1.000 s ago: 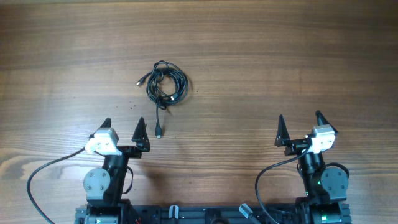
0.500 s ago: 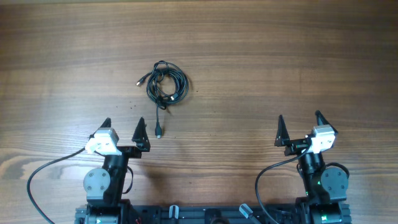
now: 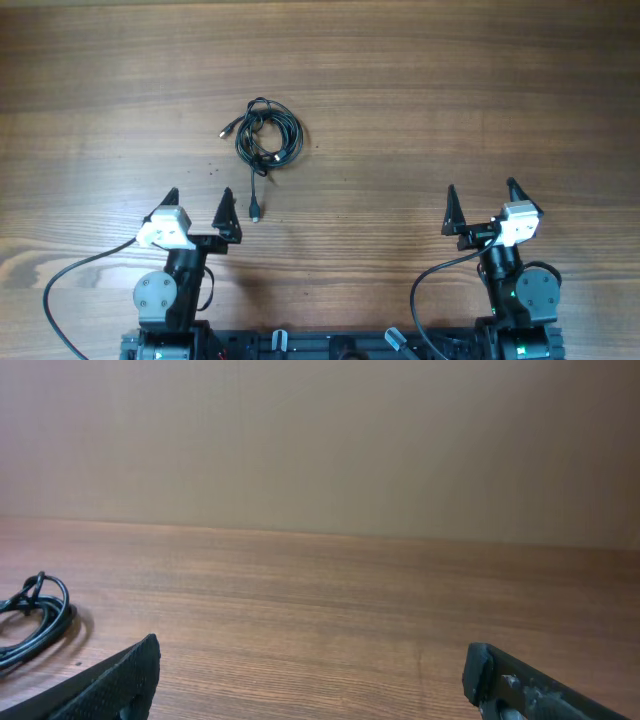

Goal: Untangle cables

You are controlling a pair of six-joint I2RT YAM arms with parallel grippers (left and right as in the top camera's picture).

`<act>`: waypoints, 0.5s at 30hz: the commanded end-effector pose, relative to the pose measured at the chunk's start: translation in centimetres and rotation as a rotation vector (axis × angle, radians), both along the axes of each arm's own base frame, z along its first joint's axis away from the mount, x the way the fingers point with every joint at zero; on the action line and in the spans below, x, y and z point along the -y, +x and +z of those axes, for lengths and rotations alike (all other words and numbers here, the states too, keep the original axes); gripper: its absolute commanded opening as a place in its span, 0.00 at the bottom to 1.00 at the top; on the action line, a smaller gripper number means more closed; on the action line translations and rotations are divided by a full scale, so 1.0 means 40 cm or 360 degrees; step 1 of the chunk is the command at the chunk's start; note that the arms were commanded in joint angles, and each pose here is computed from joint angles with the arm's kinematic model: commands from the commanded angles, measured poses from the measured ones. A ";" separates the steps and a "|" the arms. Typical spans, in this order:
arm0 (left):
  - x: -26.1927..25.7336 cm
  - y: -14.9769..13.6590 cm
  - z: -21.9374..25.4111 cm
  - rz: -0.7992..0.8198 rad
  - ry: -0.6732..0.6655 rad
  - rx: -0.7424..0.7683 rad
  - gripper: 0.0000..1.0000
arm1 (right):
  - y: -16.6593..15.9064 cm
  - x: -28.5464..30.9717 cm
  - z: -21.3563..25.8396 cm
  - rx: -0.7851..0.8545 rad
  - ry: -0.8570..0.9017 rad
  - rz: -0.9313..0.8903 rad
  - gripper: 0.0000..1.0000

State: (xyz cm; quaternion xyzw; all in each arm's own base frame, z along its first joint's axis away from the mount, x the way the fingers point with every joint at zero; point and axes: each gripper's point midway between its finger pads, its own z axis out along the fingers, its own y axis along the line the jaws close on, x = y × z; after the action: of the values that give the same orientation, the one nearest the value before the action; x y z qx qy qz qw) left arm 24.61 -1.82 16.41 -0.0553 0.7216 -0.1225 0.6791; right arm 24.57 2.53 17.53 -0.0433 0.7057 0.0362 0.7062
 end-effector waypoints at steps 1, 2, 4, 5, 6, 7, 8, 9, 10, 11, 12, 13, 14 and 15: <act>0.014 -0.021 0.062 -0.0052 -0.0070 -0.0046 1.00 | -0.001 -0.001 0.002 0.0010 -0.0020 -0.0001 1.00; 0.014 -0.028 0.085 -0.0051 -0.0070 -0.0076 1.00 | -0.001 -0.001 0.002 0.0010 -0.0020 0.0000 1.00; 0.018 -0.041 0.156 -0.0064 -0.0072 -0.0178 1.00 | -0.001 -0.001 0.002 0.0010 -0.0020 -0.0001 1.00; 0.033 -0.042 0.204 -0.0121 -0.0079 -0.0239 1.00 | -0.001 -0.001 0.002 0.0010 -0.0020 -0.0001 1.00; 0.051 -0.037 0.251 -0.0186 -0.0074 -0.0332 1.00 | -0.001 -0.001 0.002 0.0010 -0.0020 -0.0001 1.00; 0.056 -0.026 0.279 -0.0205 -0.0084 -0.0434 1.00 | -0.001 -0.001 0.002 0.0010 -0.0020 -0.0001 1.00; 0.064 -0.008 0.302 -0.0229 -0.0098 -0.0561 1.00 | -0.001 -0.001 0.002 0.0010 -0.0020 -0.0001 1.00; 0.073 0.008 0.315 -0.0260 -0.0116 -0.0686 1.00 | -0.001 -0.001 0.002 0.0010 -0.0020 -0.0001 1.00; 0.076 0.022 0.318 -0.0269 -0.0128 -0.0784 1.00 | -0.001 -0.001 0.002 0.0010 -0.0020 -0.0001 1.00; 0.076 0.044 0.314 -0.0262 -0.0138 -0.0914 1.00 | -0.001 -0.001 0.002 0.0010 -0.0020 -0.0001 1.00; 0.076 0.066 0.306 -0.0259 -0.0147 -0.1002 1.00 | -0.001 -0.001 0.002 0.0010 -0.0020 0.0000 1.00; 0.078 0.102 0.292 -0.0258 -0.0168 -0.1080 1.00 | -0.001 -0.001 0.002 0.0010 -0.0020 -0.0001 1.00; 0.093 0.128 0.257 -0.0307 -0.0199 -0.1177 1.00 | -0.001 -0.001 0.002 0.0010 -0.0020 0.0000 1.00; 0.098 0.140 0.233 -0.0323 -0.0213 -0.1234 1.00 | -0.001 -0.001 0.002 0.0010 -0.0020 -0.0001 1.00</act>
State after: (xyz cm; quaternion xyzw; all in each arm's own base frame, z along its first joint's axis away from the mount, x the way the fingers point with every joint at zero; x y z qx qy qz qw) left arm 27.68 -4.72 27.83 -0.0682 0.8985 -0.1778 0.3955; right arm 24.57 2.53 17.46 -0.0446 0.7066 0.0350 0.7054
